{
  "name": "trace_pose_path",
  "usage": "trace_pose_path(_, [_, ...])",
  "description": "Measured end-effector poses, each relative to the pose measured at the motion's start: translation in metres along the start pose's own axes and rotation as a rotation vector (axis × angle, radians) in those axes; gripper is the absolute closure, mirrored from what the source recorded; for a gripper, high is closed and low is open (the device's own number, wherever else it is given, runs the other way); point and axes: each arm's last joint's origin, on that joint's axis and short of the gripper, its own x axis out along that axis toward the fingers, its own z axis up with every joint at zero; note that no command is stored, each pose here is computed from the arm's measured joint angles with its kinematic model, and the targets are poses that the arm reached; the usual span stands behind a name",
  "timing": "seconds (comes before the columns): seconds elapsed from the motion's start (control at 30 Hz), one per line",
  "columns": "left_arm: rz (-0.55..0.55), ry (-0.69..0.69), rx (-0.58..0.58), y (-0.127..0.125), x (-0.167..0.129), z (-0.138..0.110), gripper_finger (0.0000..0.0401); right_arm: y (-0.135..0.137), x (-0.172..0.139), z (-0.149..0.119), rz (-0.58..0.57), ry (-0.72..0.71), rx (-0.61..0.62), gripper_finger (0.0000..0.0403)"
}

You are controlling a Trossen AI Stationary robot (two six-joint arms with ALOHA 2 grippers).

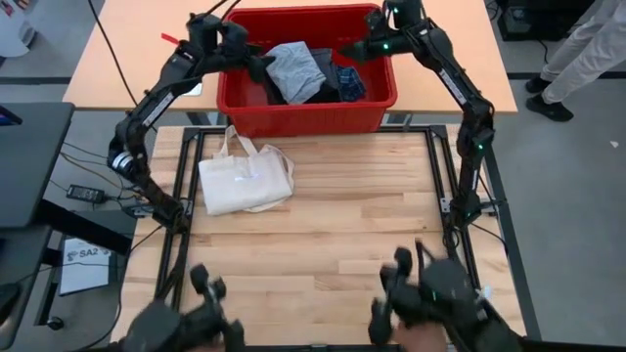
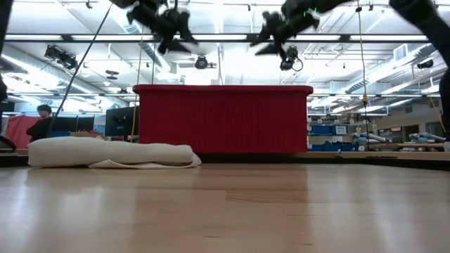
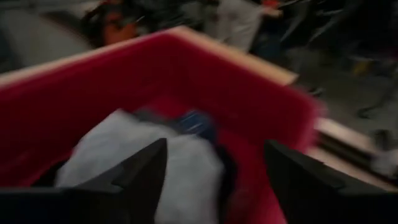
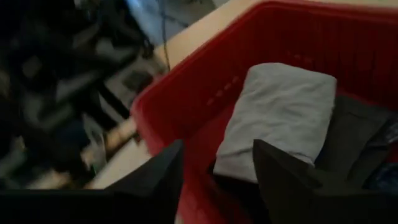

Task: Fold laundry
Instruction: Return to Home Position

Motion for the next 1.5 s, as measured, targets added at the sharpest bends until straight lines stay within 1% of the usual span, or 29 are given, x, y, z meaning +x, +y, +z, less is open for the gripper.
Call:
trace_pose_path(0.07, [-0.053, -0.032, 0.013, -0.019, -0.010, 0.008, 0.0163, 0.028, -0.010, -0.003, -0.013, 0.031, -0.103, 0.0218])
trace_pose_path(0.13, [-0.094, -0.050, -0.022, -0.036, -0.018, 0.013, 0.0206, 0.057, -0.021, -0.005, -0.007, 0.051, -0.197, 0.0249])
trace_pose_path(0.17, [-0.115, -0.054, -0.044, -0.044, -0.019, 0.015, 0.0228, 0.070, -0.027, -0.006, 0.016, 0.050, -0.238, 0.0265])
trace_pose_path(0.23, [-0.160, -0.065, -0.073, -0.059, -0.020, 0.017, 0.0274, 0.098, -0.042, -0.006, 0.099, 0.020, -0.322, 0.0298])
trace_pose_path(0.3, [-0.210, -0.086, -0.067, -0.076, -0.019, 0.019, 0.0319, 0.121, -0.059, -0.007, 0.160, -0.028, -0.385, 0.0332])
trace_pose_path(0.4, [-0.299, -0.120, -0.051, -0.104, -0.011, 0.013, 0.0381, 0.136, -0.075, -0.018, 0.204, -0.052, -0.431, 0.0377])
trace_pose_path(0.43, [-0.322, -0.127, -0.055, -0.113, -0.008, 0.009, 0.0390, 0.137, -0.078, -0.024, 0.216, -0.043, -0.428, 0.0389])
trace_pose_path(0.53, [-0.362, -0.123, -0.072, -0.138, -0.002, -0.007, 0.0391, 0.139, -0.087, -0.047, 0.241, -0.025, -0.388, 0.0393])
trace_pose_path(0.6, [-0.372, -0.123, -0.078, -0.153, -0.004, -0.017, 0.0391, 0.145, -0.100, -0.063, 0.258, -0.064, -0.391, 0.0388])
trace_pose_path(0.67, [-0.370, -0.110, -0.092, -0.164, -0.010, -0.027, 0.0393, 0.155, -0.114, -0.078, 0.300, -0.142, -0.424, 0.0389])
trace_pose_path(0.77, [-0.353, -0.119, -0.122, -0.174, -0.025, -0.041, 0.0397, 0.168, -0.136, -0.101, 0.353, -0.305, -0.464, 0.0397])
trace_pose_path(0.83, [-0.340, -0.150, -0.142, -0.177, -0.039, -0.051, 0.0397, 0.172, -0.151, -0.118, 0.365, -0.394, -0.464, 0.0397])
trace_pose_path(0.9, [-0.339, -0.195, -0.163, -0.181, -0.054, -0.062, 0.0397, 0.171, -0.160, -0.136, 0.354, -0.431, -0.470, 0.0397])
trace_pose_path(0.93, [-0.336, -0.198, -0.171, -0.182, -0.060, -0.070, 0.0397, 0.169, -0.161, -0.144, 0.337, -0.432, -0.477, 0.0397])
trace_pose_path(1.07, [-0.392, -0.195, -0.185, -0.192, -0.073, -0.115, 0.0397, 0.162, -0.153, -0.173, 0.227, -0.410, -0.505, 0.0396])
trace_pose_path(1.17, [-0.424, -0.164, -0.180, -0.192, -0.081, -0.142, 0.0396, 0.156, -0.144, -0.187, 0.204, -0.369, -0.502, 0.0388])
trace_pose_path(1.27, [-0.428, -0.110, -0.156, -0.191, -0.083, -0.164, 0.0395, 0.151, -0.138, -0.196, 0.235, -0.329, -0.445, 0.0383])
trace_pose_path(1.33, [-0.442, -0.042, -0.151, -0.195, -0.082, -0.174, 0.0395, 0.154, -0.137, -0.200, 0.294, -0.354, -0.469, 0.0392])
trace_pose_path(1.4, [-0.477, -0.035, -0.162, -0.202, -0.082, -0.175, 0.0395, 0.159, -0.140, -0.202, 0.344, -0.400, -0.499, 0.0397])
trace_pose_path(1.5, [-0.499, -0.060, -0.076, -0.212, -0.088, -0.176, 0.0398, 0.156, -0.140, -0.211, 0.359, -0.380, -0.505, 0.0395])
